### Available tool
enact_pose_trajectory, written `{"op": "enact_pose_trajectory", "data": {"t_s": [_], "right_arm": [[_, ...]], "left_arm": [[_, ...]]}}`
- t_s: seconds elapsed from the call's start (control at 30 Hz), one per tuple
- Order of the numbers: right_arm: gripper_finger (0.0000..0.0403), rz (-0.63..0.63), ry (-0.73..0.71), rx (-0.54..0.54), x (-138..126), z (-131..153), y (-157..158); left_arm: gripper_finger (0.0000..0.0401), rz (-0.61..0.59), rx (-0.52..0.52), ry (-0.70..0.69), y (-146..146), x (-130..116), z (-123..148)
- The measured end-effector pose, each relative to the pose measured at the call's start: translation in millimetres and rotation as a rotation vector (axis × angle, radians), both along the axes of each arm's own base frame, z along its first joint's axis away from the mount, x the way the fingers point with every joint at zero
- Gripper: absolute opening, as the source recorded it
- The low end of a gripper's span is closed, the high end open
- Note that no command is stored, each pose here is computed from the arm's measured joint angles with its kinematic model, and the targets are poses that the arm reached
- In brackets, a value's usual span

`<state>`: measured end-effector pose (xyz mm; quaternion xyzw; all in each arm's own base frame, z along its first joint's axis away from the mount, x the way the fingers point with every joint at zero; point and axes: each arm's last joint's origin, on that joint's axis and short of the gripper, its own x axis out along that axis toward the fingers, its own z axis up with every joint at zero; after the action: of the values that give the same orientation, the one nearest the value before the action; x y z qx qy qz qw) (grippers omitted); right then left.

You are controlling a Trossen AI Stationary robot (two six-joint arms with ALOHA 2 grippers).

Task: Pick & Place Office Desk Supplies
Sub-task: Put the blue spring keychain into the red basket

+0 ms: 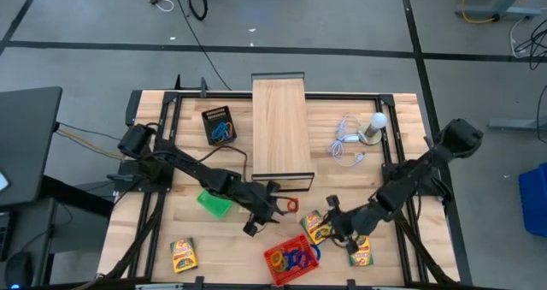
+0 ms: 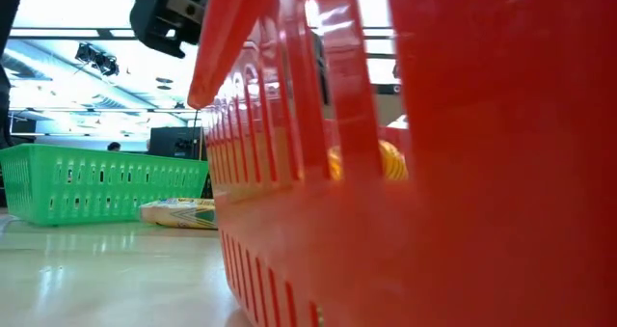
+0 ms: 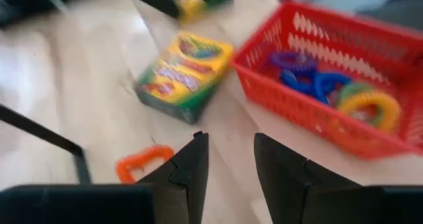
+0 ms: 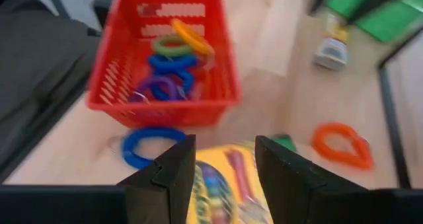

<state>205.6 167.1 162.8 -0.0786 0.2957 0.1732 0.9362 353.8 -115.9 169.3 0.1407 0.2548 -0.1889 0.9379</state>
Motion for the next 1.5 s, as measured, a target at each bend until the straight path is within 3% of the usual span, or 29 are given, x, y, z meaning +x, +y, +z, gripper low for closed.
{"op": "enact_pose_trajectory", "data": {"t_s": [0.23,0.4,0.47,0.67,1.03,1.5], "right_arm": [[0.0140,0.031,0.047,0.001,6.7,12.8,28.9],[0.0034,0.029,0.095,0.026,8.4,10.2,43.2],[0.0011,0.026,0.112,0.023,10.5,5.0,48.7],[0.0005,-0.004,0.171,0.027,20.7,-10.8,60.1],[0.0002,0.015,0.185,0.030,40.7,-16.5,72.9],[0.0001,0.084,0.080,-0.015,79.0,-9.1,38.4]], "left_arm": [[0.0129,0.099,-0.065,-0.046,10.5,-35.1,-7.8],[0.0129,0.117,-0.051,-0.092,7.4,-43.3,-5.3],[0.0129,0.106,-0.048,-0.141,2.9,-44.1,0.2],[0.0129,0.029,-0.069,-0.336,-15.2,-46.0,20.8],[0.0129,0.073,-0.043,-0.376,-24.7,-55.7,32.9],[0.0129,0.112,-0.002,-0.389,-23.0,-55.1,33.1]]}}
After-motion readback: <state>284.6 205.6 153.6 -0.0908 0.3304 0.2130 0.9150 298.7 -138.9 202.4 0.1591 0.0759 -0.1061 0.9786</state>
